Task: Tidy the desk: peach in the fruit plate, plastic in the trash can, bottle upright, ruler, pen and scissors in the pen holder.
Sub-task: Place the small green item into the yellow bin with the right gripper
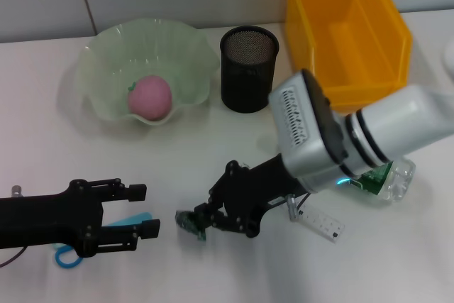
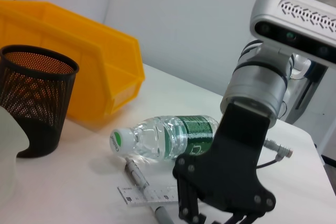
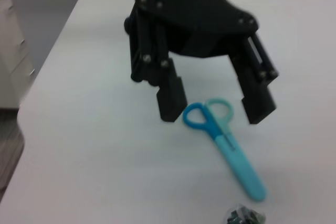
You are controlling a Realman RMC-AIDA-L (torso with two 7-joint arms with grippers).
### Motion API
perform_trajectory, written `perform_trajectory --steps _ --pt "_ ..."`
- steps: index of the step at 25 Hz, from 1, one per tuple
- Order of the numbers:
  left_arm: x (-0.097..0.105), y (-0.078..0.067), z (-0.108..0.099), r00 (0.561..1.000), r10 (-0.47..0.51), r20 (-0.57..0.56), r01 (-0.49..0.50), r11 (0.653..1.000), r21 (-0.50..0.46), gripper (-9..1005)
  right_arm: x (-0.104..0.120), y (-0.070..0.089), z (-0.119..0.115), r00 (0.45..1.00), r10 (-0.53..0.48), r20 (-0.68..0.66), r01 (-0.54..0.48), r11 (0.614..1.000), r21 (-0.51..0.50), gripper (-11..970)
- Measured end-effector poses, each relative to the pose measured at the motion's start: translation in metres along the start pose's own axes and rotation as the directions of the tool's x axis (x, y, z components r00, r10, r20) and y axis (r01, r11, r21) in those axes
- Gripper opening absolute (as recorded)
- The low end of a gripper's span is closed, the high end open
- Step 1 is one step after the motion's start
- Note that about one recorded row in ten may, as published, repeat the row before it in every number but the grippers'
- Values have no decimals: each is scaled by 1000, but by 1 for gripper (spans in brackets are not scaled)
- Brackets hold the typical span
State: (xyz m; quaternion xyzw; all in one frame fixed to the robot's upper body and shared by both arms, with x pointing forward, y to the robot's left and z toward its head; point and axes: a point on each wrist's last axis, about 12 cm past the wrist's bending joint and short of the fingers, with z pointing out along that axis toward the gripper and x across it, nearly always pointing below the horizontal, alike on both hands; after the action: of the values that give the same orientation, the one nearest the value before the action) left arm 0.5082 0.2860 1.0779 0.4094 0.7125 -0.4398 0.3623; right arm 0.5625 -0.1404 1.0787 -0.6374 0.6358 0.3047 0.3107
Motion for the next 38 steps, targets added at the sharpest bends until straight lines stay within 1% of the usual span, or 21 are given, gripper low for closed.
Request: perform_trajectory --steps 10,12,13,16,17,18,19,20,22,23,26,27,28,29,30,31,32,33,34,35,38 --pt "0 0 0 1000 -1 -2 1 1000 -2 720 19 -6 -44 983 96 155 -121 980 161 81" --pt "1 0 0 1000 -1 -3 1 1000 -3 720 28 -6 -59 962 94 257 -157 959 236 81" --pt "1 0 0 1000 -3 -3 3 1000 -4 720 33 -6 -72 936 75 344 -187 933 306 81" --pt "2 0 0 1000 -4 -3 4 1000 -4 720 35 -7 -77 922 62 383 -202 920 337 81" --pt "2 0 0 1000 -5 -3 5 1000 -4 720 40 -7 -87 886 29 464 -239 884 402 80" --pt "2 0 0 1000 -5 -3 5 1000 -4 720 40 -7 -87 886 29 464 -239 884 402 80" --pt "2 0 0 1000 -5 -3 5 1000 -4 720 46 -7 -94 847 -3 532 -283 844 456 80" --pt "2 -1 0 1000 -6 -3 6 1000 -4 720 46 -7 -94 847 -3 532 -283 844 456 80" --pt "3 -1 0 1000 -6 -3 6 1000 -3 720 54 -6 -103 799 -48 600 -344 782 520 80" --pt "3 -1 0 1000 -6 -3 6 1000 -3 720 54 -6 -103 799 -48 600 -344 782 520 80" --pt "3 -1 0 1000 -7 -3 7 1000 -2 720 63 -6 -110 757 -97 646 -406 704 582 80" --pt "3 -1 0 1000 -7 -3 7 1000 -1 720 69 -6 -114 737 -127 664 -445 649 617 80" --pt "3 -1 0 1000 -7 -3 7 1000 -1 720 69 -6 -114 737 -127 664 -445 649 617 80" --pt "3 -1 0 1000 -8 -3 8 1000 -1 719 72 -6 -115 731 -141 668 -460 620 635 80" --pt "4 -1 0 1000 -12 -2 12 1000 1 719 77 -6 -119 724 -170 668 -487 559 671 80" --pt "4 -1 0 1000 -12 -2 12 1000 1 719 77 -6 -119 724 -170 668 -487 559 671 81" --pt "4 -2 0 1000 -14 -2 14 1000 1 719 83 -7 -122 726 -185 662 -511 498 700 81" --pt "4 -2 0 1000 -14 -2 14 1000 1 719 85 -8 -123 730 -188 657 -519 473 712 81" --pt "4 -2 0 1000 -14 -2 14 1000 2 719 85 -8 -123 730 -188 657 -519 473 712 82" --pt "4 -2 0 1000 -14 -2 14 1000 2 719 90 -11 -124 750 -182 636 -522 428 738 82" --pt "4 -2 0 1000 -14 -2 14 1000 2 719 96 -20 -122 794 -128 594 -515 377 770 83"
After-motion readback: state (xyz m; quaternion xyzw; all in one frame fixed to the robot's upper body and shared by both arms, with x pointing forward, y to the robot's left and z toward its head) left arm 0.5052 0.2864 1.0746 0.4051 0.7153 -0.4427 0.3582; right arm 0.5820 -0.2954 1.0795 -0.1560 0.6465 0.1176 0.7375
